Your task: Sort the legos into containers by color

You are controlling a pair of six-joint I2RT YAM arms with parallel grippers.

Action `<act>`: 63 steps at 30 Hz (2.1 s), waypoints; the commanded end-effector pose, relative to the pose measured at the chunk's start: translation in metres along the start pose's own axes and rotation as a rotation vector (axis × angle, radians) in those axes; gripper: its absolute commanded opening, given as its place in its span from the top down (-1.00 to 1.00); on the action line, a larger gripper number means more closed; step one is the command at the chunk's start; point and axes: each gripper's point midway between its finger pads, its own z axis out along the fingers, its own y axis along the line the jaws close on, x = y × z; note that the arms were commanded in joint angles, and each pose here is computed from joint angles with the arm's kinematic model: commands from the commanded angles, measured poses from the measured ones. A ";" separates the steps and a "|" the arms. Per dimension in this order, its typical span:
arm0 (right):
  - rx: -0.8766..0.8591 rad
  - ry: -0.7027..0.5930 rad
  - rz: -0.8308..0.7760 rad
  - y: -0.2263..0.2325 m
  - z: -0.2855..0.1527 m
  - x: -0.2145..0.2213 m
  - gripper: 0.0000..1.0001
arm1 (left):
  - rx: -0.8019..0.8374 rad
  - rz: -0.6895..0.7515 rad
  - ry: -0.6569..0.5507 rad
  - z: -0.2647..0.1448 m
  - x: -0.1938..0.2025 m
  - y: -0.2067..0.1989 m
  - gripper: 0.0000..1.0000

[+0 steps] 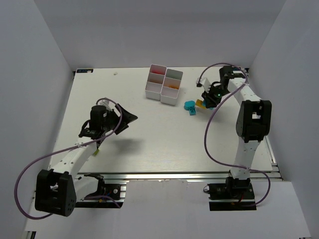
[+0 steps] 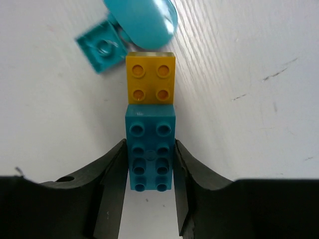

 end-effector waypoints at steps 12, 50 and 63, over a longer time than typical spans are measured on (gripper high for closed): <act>-0.179 -0.418 -0.185 0.148 -0.054 -0.143 1.00 | 0.283 0.100 0.149 0.044 0.027 -0.097 -0.65; -0.276 -0.425 -0.245 0.207 -0.017 -0.187 1.00 | 0.392 0.035 0.318 0.073 0.077 -0.127 0.13; -0.163 -0.373 -0.243 0.188 -0.021 -0.164 1.00 | 0.092 0.130 0.267 0.099 0.055 -0.089 1.00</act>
